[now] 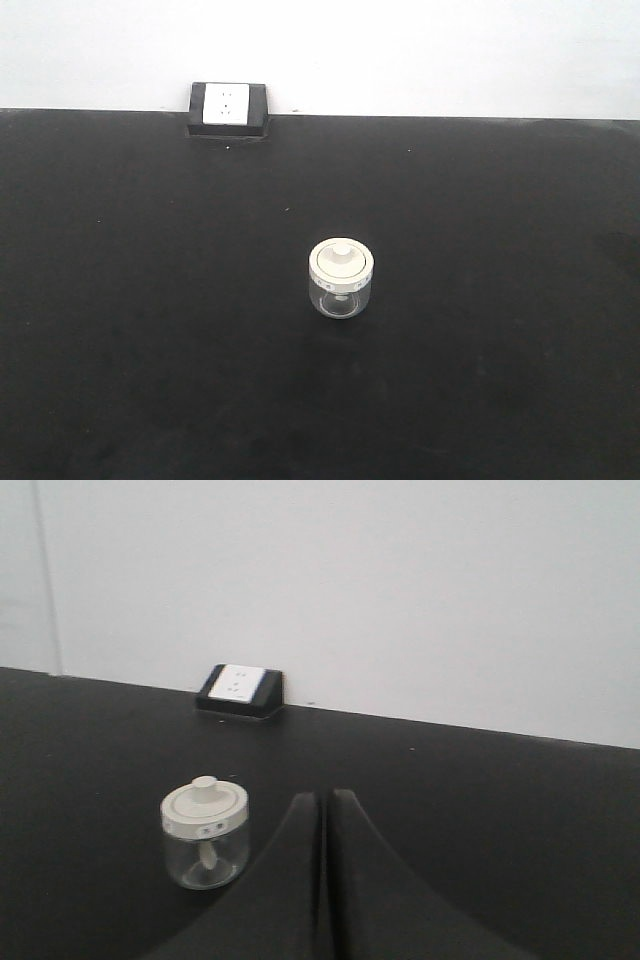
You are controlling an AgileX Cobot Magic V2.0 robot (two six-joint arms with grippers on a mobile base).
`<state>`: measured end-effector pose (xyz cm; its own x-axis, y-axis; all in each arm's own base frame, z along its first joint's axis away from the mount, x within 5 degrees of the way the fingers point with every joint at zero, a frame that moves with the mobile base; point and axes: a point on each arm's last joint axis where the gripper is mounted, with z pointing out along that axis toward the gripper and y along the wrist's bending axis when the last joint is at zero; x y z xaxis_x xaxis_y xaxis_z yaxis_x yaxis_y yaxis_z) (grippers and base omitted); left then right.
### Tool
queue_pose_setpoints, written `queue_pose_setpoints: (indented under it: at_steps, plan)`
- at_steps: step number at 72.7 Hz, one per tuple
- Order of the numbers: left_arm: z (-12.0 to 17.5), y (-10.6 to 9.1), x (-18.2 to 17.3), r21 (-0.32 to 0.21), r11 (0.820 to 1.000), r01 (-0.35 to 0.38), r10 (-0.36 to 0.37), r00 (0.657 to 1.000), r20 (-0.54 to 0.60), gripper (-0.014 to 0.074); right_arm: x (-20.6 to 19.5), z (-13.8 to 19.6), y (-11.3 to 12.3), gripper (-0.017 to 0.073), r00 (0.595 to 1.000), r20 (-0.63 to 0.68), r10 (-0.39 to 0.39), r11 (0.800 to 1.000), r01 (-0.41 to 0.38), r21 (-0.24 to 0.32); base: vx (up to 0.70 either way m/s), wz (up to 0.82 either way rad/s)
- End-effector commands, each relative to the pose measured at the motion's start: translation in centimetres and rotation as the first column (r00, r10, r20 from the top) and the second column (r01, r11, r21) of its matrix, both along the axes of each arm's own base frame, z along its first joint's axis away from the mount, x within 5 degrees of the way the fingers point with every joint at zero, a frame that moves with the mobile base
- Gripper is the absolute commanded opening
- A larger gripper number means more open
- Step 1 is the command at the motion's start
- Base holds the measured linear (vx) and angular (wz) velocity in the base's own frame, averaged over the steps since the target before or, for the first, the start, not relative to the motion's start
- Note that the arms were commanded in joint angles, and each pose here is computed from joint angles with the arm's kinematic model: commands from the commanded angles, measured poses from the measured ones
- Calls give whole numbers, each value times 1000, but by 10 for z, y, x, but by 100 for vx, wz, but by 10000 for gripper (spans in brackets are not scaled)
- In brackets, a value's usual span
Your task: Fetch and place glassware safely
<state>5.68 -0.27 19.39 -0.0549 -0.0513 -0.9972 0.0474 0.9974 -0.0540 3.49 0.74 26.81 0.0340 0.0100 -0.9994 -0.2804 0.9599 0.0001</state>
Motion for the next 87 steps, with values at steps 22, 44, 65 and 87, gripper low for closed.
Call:
queue_pose_setpoints:
  at_steps: [22, 44, 65, 87]
  plan:
    - [-2, 0, 0, -16, 1000, -1, 2, 998, 64, -7, 1, 5, -8, -8, 947, 89, -310, 950, 311, -1, 0, 0]
    - [-2, 0, 0, -16, 1000, -1, 2, 998, 64, -7, 18, -50, -11, -8, 939, 46, -340, 939, 338, 58, 0, 0]
    - [-2, 0, 0, -16, 1000, -1, 2, 998, 64, -7, 21, -63, -11, -8, 939, 82, -335, 941, 328, 90, 0, 0]
    - [-2, 0, 0, -16, 1000, -1, 2, 998, 64, -7, 21, -62, -11, -8, 937, 96, -336, 942, 333, 52, 0, 0]
